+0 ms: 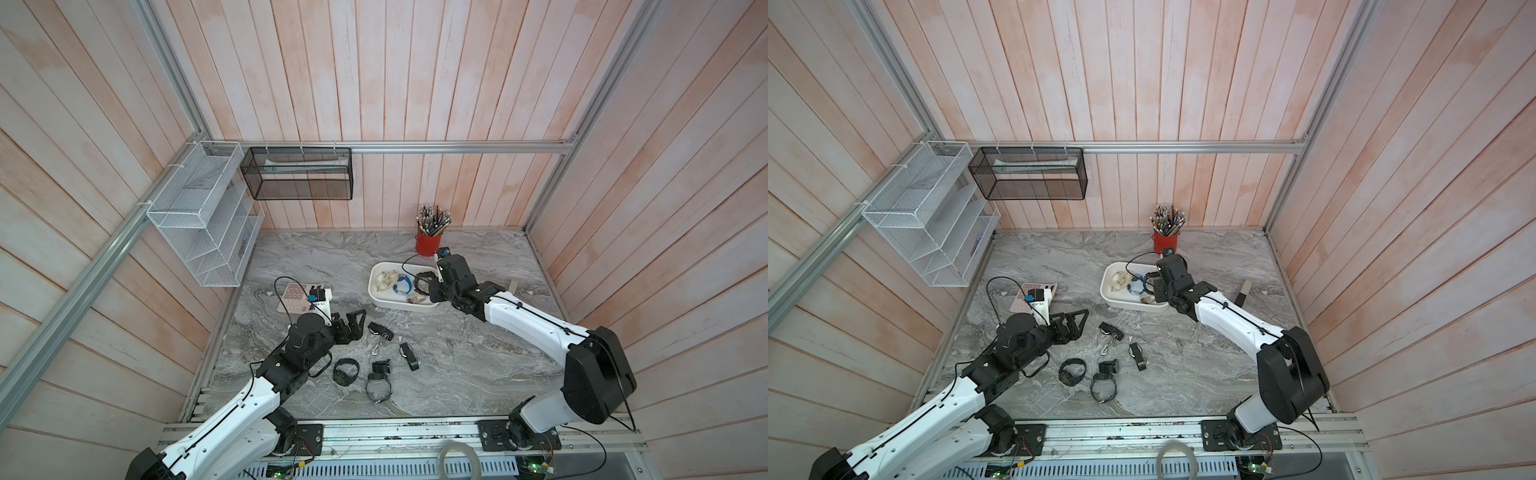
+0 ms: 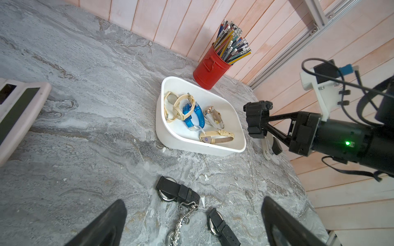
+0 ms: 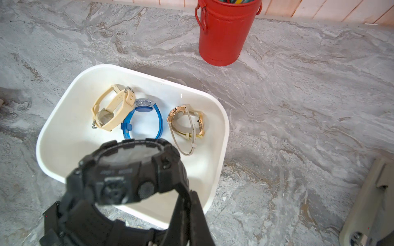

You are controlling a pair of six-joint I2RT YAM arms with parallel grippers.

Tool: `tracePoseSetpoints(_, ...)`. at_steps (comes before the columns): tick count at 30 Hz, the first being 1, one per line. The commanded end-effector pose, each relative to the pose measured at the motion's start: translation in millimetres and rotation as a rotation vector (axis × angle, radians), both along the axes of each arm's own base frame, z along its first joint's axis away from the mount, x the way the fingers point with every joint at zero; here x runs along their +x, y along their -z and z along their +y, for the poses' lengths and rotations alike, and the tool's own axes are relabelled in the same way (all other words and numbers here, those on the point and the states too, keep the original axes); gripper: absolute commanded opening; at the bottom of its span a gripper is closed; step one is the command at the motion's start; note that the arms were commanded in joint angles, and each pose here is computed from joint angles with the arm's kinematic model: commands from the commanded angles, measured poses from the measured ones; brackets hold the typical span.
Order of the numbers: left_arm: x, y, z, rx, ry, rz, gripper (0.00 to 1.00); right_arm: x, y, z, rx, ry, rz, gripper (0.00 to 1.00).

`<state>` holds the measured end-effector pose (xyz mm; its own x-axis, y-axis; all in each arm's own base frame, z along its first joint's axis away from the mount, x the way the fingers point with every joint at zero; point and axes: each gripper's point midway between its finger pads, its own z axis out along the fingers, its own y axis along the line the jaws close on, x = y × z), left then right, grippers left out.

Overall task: Put the watch into the storage box
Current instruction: Place the watch in the storage box.

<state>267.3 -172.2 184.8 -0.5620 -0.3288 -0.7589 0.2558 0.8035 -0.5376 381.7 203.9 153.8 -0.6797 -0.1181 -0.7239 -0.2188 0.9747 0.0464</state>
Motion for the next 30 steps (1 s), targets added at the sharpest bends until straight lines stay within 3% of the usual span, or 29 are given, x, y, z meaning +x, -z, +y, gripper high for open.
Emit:
tracePoseSetpoints(1, -0.2, 2.9, 6.5, 0.004, -0.029, 0.009, 1.00, 22.0, -6.5, 11.5, 0.010, -0.037, -0.036, 0.00)
tracePoseSetpoints(13, -6.7, 4.1, 14.3, 0.024, -0.045, 0.025, 1.00, 60.7, 45.3, 34.9, -0.047, -0.098, 0.055, 0.00)
tracePoseSetpoints(24, -7.0, -0.2, 16.2, 0.017, -0.051, 0.008, 1.00, 78.2, 64.9, 47.8, -0.046, -0.112, 0.091, 0.00)
tracePoseSetpoints(26, -6.7, -0.2, 15.7, 0.023, -0.048, 0.005, 1.00, 78.4, 63.5, 46.2, -0.047, -0.101, 0.088, 0.09)
tracePoseSetpoints(30, -5.8, -0.8, 13.6, 0.018, -0.040, 0.004, 1.00, 73.8, 49.7, 42.7, -0.031, -0.089, 0.071, 0.40)
